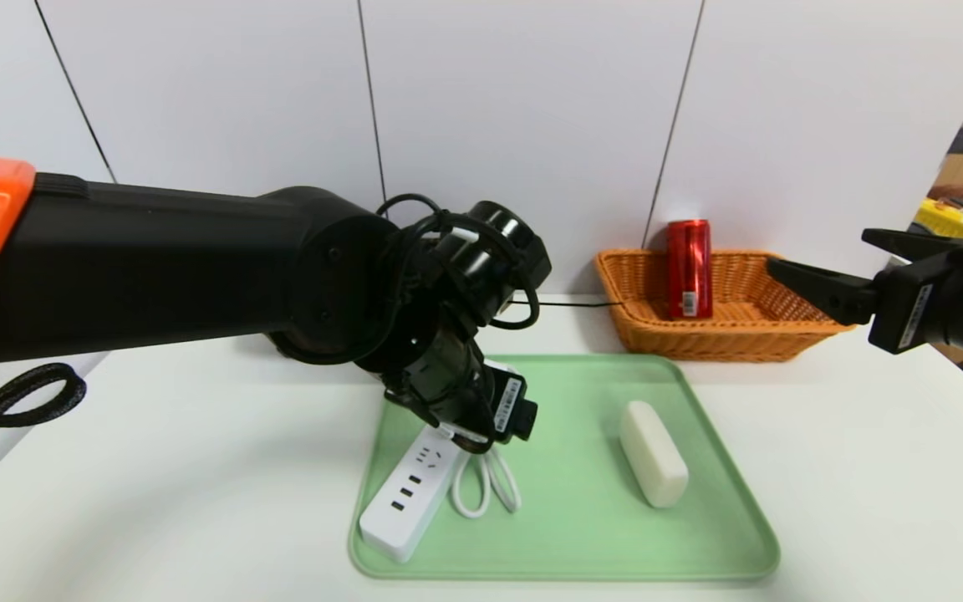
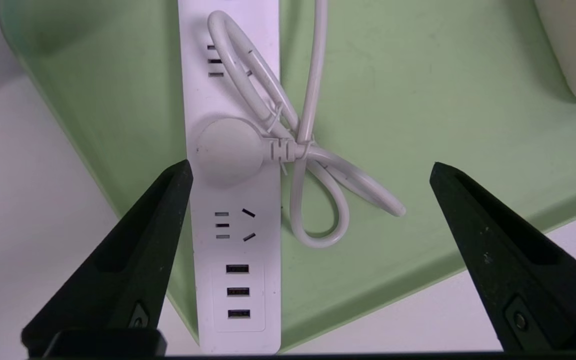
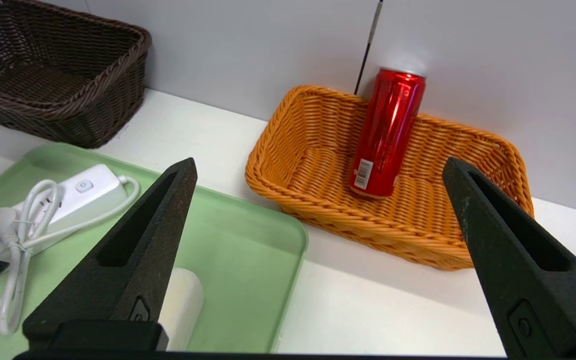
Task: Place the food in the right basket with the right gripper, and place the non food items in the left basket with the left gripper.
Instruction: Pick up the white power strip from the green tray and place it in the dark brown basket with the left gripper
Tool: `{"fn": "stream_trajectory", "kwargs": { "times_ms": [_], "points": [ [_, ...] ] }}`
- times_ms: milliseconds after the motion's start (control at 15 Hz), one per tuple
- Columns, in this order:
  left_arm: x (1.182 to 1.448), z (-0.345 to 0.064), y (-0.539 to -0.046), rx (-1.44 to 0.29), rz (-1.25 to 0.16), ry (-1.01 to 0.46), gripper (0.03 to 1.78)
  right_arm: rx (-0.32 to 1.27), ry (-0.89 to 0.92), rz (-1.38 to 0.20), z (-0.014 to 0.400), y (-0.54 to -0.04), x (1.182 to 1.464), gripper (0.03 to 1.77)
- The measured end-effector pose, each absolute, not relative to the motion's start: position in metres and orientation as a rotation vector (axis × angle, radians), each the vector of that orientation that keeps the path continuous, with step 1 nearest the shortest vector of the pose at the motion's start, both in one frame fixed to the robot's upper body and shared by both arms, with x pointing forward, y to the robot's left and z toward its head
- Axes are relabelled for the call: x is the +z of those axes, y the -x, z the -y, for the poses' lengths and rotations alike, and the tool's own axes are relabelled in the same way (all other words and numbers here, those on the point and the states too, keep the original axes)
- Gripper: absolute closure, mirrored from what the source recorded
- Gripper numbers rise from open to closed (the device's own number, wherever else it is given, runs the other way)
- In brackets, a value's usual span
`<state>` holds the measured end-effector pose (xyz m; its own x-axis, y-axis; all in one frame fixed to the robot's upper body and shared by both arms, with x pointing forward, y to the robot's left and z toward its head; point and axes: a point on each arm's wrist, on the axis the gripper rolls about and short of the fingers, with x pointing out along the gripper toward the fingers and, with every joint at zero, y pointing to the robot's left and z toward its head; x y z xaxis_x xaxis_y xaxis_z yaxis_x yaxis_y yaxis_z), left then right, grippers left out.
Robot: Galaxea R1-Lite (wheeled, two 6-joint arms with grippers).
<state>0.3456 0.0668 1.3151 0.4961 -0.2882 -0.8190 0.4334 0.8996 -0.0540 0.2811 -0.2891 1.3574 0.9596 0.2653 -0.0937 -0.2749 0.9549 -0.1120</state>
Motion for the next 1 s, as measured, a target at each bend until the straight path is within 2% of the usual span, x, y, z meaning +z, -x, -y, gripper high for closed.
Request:
{"fn": "stream_trajectory", "kwargs": {
  "times_ms": [467,1000],
  "points": [
    [1.304,-0.055,-0.359,-0.401,-0.976,-0.174,0.12,0.285,0.124,-0.077,0.289,-0.279,1.356,0.11],
    [1.296,-0.067,-0.368,-0.340,-1.021,-0.249,0.12,0.232,0.122,-0.060,0.300,-0.266,1.374,0.11]
  ]
}}
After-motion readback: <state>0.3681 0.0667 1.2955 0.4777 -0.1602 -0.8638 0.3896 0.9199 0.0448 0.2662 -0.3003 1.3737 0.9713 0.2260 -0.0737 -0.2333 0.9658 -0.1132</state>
